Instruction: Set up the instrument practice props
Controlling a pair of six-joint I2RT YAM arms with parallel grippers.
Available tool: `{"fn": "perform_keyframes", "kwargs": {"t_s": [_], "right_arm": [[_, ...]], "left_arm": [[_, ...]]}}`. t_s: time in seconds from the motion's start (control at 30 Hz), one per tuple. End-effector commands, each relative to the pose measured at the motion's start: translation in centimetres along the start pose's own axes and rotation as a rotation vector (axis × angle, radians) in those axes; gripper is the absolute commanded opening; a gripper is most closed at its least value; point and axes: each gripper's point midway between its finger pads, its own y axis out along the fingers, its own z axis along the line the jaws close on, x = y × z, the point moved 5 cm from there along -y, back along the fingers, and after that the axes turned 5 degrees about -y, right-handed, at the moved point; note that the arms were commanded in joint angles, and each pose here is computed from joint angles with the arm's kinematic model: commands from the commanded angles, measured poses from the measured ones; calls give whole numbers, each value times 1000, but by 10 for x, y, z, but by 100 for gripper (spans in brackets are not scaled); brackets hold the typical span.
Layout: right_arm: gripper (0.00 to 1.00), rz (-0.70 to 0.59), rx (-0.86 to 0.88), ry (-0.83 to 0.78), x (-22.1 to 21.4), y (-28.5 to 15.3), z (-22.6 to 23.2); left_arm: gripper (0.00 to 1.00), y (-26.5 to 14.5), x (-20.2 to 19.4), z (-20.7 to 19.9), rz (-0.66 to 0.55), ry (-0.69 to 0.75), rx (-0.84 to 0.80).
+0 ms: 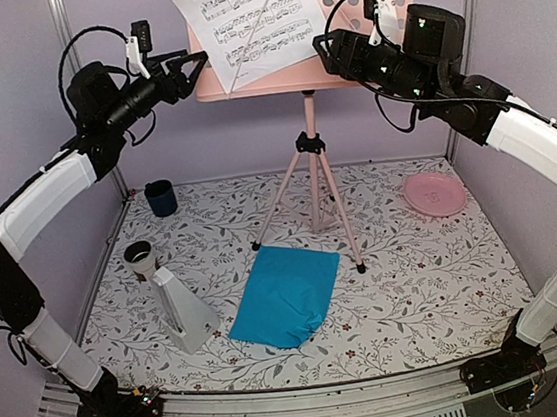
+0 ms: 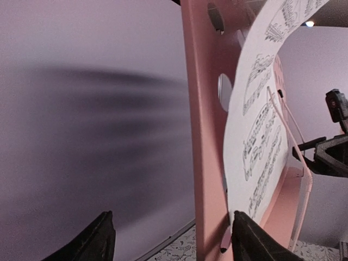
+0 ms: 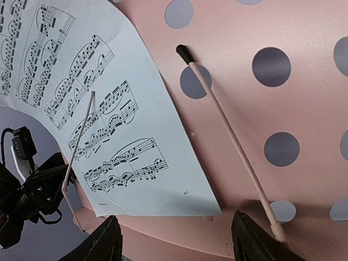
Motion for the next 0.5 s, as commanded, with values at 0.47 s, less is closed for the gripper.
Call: {"fn": "perform_keyframes", "kwargs": {"t_s": [0.47], "right_arm": [[39, -37, 9, 22, -15, 16, 4]], "left_arm": [[71, 11, 2, -6, -7, -10, -55]]}}
